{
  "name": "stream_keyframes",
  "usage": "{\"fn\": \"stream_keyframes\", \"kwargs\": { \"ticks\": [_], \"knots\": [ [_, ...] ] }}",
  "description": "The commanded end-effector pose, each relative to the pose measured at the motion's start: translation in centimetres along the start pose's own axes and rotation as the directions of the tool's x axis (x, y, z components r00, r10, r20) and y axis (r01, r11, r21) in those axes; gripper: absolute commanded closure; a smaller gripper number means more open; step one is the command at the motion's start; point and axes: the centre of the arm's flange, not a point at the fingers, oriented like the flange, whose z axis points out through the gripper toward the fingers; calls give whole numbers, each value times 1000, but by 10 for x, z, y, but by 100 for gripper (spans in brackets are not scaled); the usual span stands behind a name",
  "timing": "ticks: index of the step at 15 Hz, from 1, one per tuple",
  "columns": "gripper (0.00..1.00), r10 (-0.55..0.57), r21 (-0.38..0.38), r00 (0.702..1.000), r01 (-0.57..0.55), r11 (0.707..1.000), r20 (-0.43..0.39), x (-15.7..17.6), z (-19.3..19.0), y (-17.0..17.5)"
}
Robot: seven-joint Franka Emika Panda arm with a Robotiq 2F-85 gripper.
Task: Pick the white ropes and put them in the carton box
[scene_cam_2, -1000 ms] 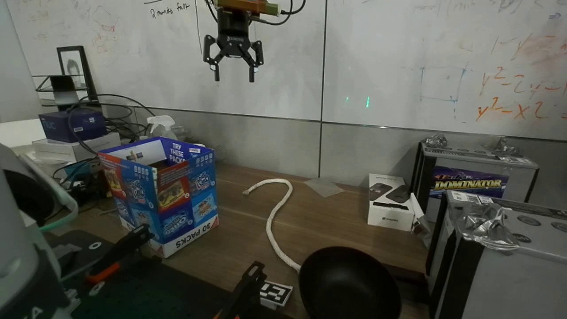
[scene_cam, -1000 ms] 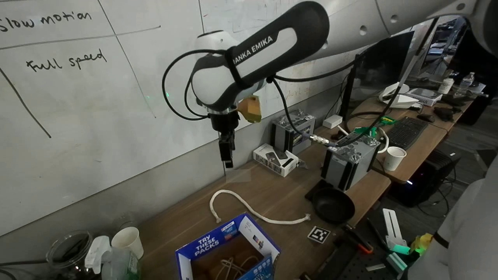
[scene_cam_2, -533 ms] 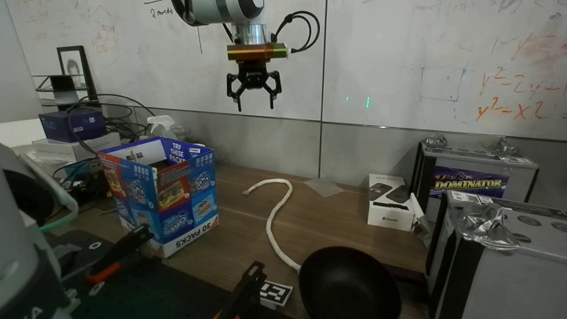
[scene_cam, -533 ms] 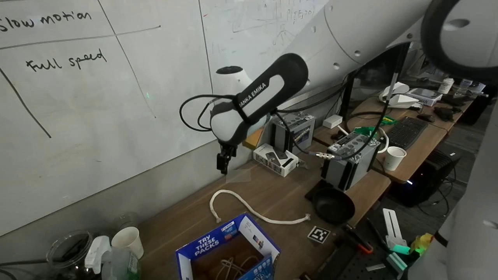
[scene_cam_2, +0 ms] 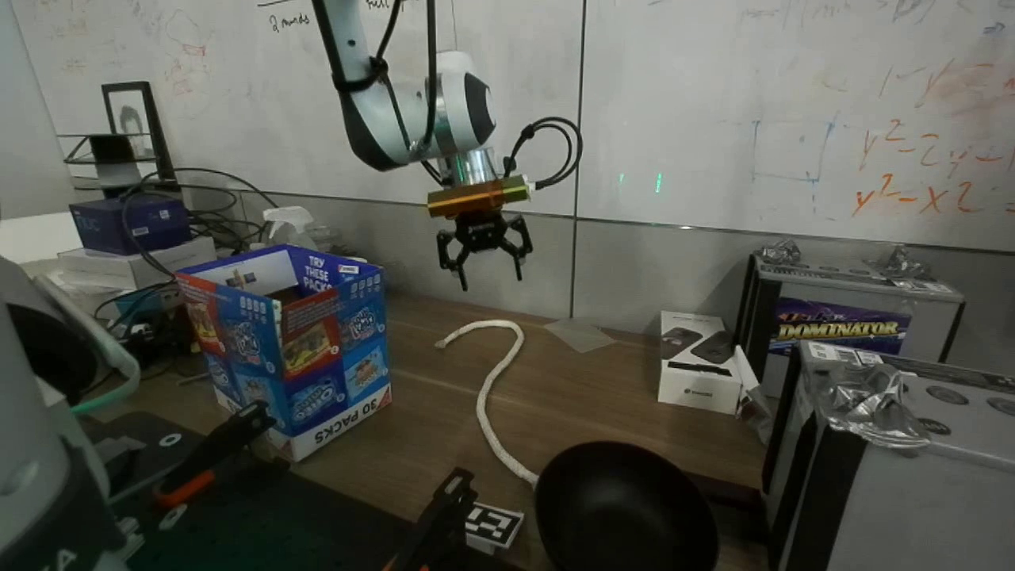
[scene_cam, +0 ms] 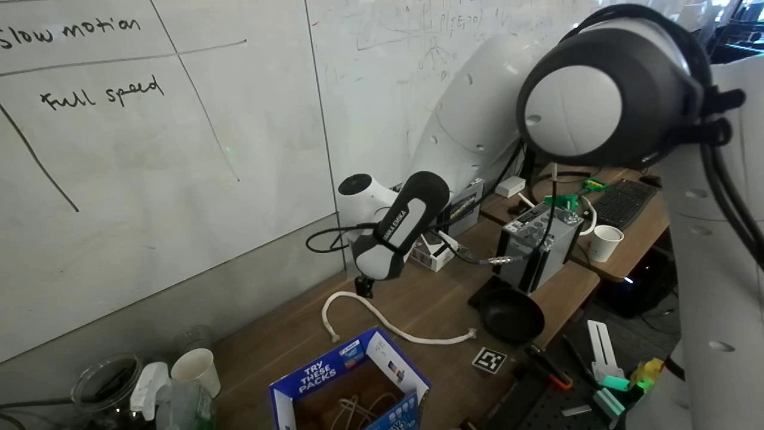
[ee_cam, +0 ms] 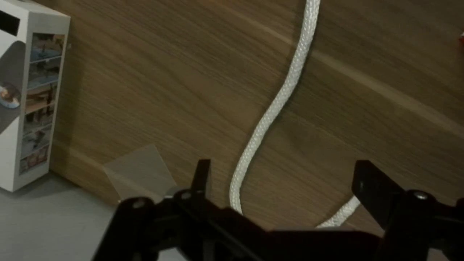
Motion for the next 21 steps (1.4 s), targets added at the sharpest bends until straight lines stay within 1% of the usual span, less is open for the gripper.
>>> {"fn": "stream_keyframes", "kwargs": {
  "ticks": [1, 6, 8, 11, 15, 18, 21],
  "knots": [
    [0, 63, -53, 998, -62, 997, 14, 12, 35, 13],
    [0, 184, -39, 983, -183, 982, 19, -2, 64, 32],
    [0, 228, -12, 973, -228, 974, 25, -11, 67, 36],
    [0, 254, 26, 967, -255, 967, 38, -24, 78, 27],
    [0, 286, 95, 955, -292, 952, 75, -34, 102, 3],
    [0, 288, 132, 953, -298, 945, 91, -31, 120, -15],
    [0, 292, 145, 954, -298, 944, 62, -26, 127, -21]
  ]
}}
